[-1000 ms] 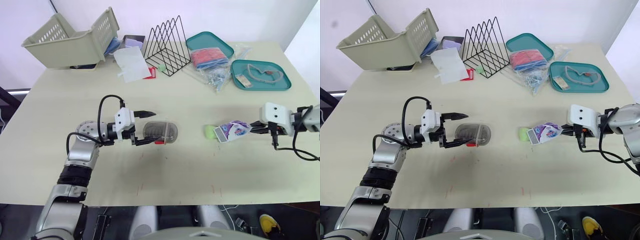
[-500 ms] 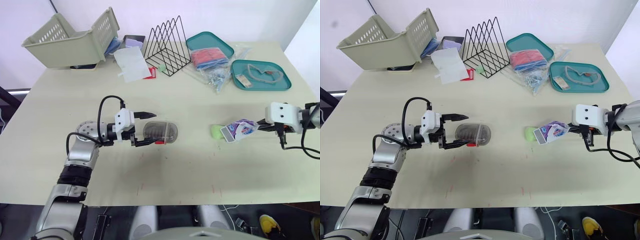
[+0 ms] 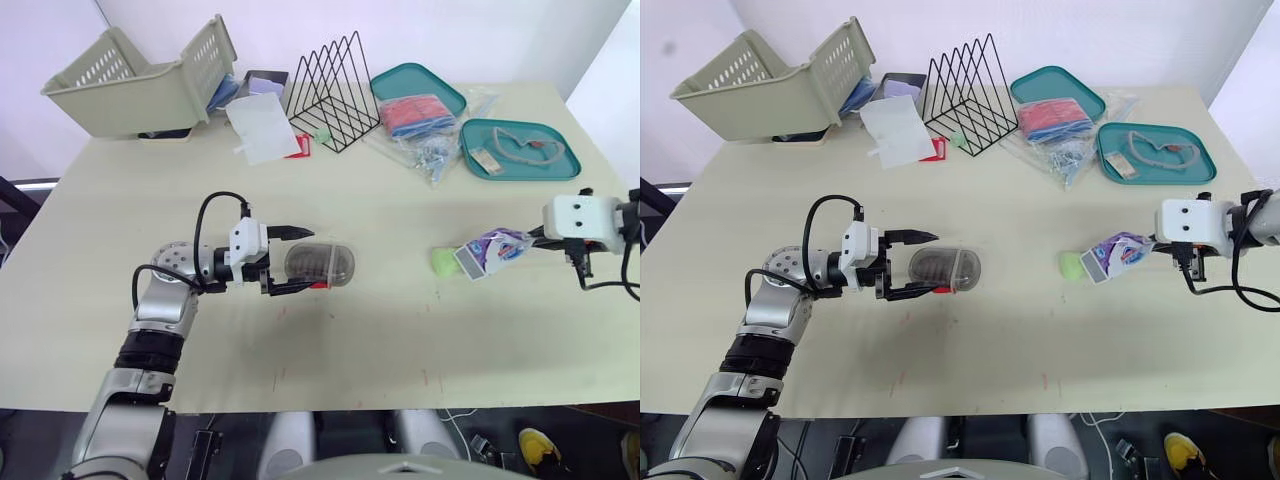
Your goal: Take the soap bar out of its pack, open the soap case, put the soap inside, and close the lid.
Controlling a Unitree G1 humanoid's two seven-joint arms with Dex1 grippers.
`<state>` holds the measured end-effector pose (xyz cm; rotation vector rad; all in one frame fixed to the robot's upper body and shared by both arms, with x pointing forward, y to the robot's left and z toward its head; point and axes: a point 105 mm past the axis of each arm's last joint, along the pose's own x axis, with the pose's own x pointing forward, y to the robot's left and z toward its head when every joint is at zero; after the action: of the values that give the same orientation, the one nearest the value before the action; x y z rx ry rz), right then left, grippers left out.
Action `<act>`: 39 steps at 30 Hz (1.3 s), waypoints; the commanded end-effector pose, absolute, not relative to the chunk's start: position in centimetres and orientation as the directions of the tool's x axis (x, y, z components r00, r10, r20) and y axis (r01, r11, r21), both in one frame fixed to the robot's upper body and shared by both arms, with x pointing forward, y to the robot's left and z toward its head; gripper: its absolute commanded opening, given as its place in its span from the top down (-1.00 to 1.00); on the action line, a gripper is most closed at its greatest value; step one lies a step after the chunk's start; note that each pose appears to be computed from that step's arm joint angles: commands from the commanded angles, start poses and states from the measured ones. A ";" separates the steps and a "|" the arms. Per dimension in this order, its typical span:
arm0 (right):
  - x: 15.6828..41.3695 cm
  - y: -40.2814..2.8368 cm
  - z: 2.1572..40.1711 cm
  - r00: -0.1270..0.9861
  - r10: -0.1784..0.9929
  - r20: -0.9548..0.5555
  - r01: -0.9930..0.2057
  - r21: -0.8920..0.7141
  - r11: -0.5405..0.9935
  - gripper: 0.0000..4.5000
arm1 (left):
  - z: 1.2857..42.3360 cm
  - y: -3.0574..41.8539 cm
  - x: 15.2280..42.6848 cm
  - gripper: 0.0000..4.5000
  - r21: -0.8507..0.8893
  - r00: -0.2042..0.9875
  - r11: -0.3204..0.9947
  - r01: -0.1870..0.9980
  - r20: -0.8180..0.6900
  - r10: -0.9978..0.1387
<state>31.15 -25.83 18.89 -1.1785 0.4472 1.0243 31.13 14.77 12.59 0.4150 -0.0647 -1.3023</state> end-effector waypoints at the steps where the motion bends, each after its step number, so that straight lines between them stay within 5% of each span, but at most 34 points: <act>1: 30.9 -25.3 20.5 0.519 0.404 -0.753 -0.820 -0.573 -0.015 0.98 | 13.7 14.5 31.3 -1.00 0.377 0.267 0.187 0.907 -0.172 -0.948; 12: 30.5 -27.8 20.5 0.526 0.337 -0.781 -0.828 -0.561 -0.008 0.98 | 13.6 14.7 31.4 -1.00 0.382 0.272 0.188 0.905 -0.179 -0.946; 22: 30.1 -23.6 20.2 0.469 0.476 -0.744 -0.837 -0.546 -0.029 0.98 | 13.7 14.6 31.5 -1.00 0.386 0.273 0.189 0.903 -0.176 -0.946; 39: 29.8 -24.6 22.1 0.485 0.432 -0.761 -0.825 -0.561 -0.063 0.98 | 13.4 14.6 31.4 -1.00 0.383 0.276 0.191 0.904 -0.181 -0.944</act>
<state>29.89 -24.24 19.95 -1.2045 0.4534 1.1174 31.46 14.65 12.97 0.4411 -0.0792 -1.2997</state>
